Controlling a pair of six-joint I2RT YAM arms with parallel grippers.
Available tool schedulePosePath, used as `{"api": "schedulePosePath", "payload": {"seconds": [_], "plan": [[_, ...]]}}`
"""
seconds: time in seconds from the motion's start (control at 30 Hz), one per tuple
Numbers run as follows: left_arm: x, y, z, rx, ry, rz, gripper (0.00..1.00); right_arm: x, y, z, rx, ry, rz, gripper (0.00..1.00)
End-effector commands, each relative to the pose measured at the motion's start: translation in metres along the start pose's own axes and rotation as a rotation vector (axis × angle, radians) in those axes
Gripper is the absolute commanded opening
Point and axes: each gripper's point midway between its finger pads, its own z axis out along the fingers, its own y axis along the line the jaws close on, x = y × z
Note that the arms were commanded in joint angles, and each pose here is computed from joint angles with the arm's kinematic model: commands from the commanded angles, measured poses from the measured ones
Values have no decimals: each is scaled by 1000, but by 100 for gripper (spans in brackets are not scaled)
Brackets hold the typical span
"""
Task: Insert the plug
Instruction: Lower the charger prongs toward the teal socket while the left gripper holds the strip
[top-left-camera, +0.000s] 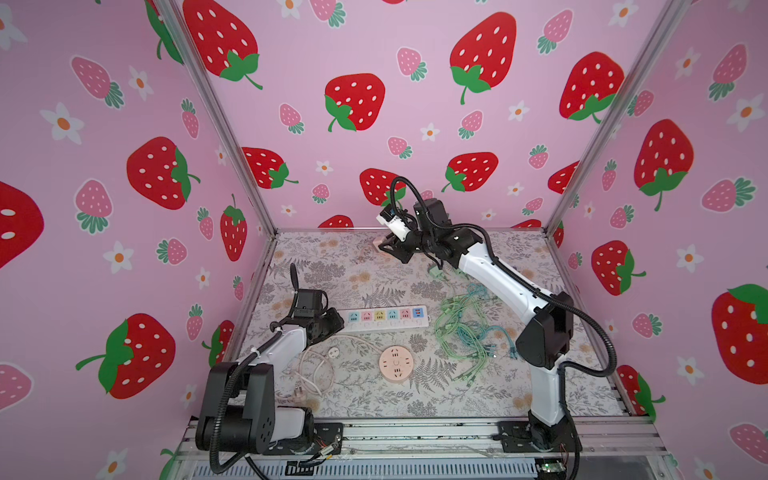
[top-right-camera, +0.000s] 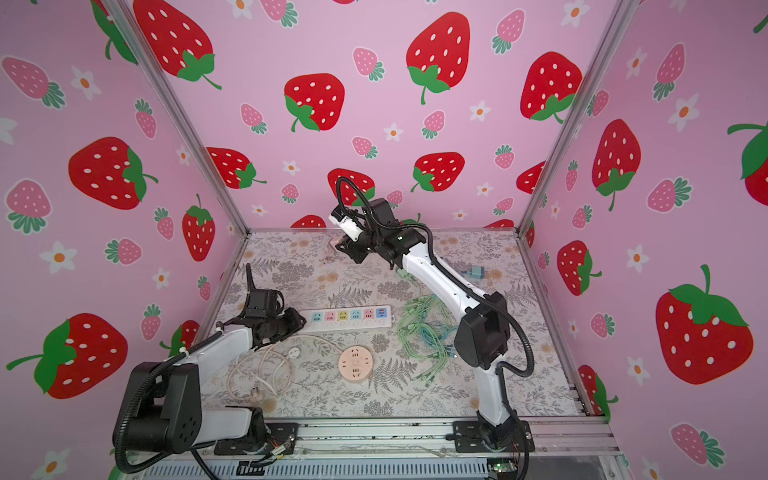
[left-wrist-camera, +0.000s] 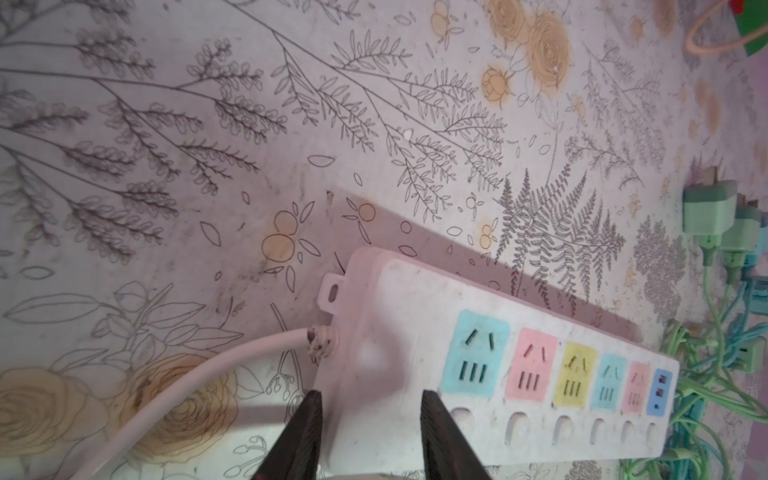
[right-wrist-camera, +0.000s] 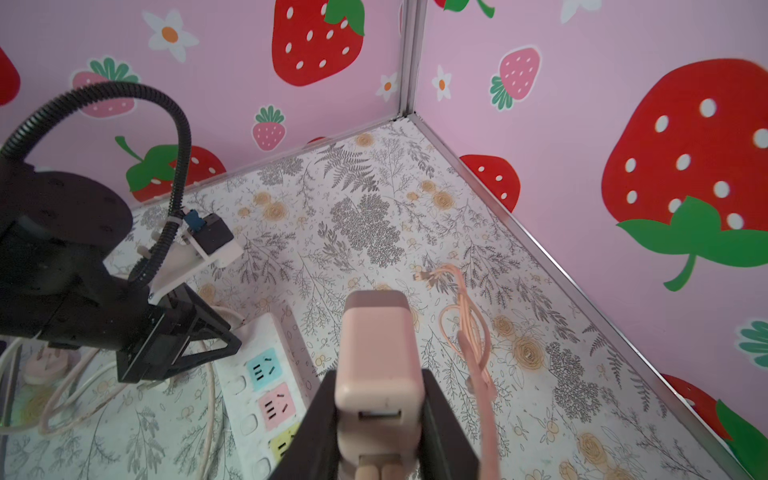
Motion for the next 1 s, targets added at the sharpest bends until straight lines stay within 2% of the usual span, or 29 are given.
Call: {"api": "schedulePosePath", "payload": {"seconds": [0.0, 0.4, 0.7, 0.97], "plan": [[2, -6, 6, 47, 15, 10, 38, 32, 22, 14, -99, 96, -72, 12], [9, -32, 20, 174, 81, 90, 30, 107, 61, 44, -227, 352, -141, 12], [11, -36, 19, 196, 80, 98, 29, 132, 87, 63, -287, 460, -197, 12], [11, -38, 18, 209, 77, 98, 29, 139, 95, 75, -288, 498, -225, 12]]}}
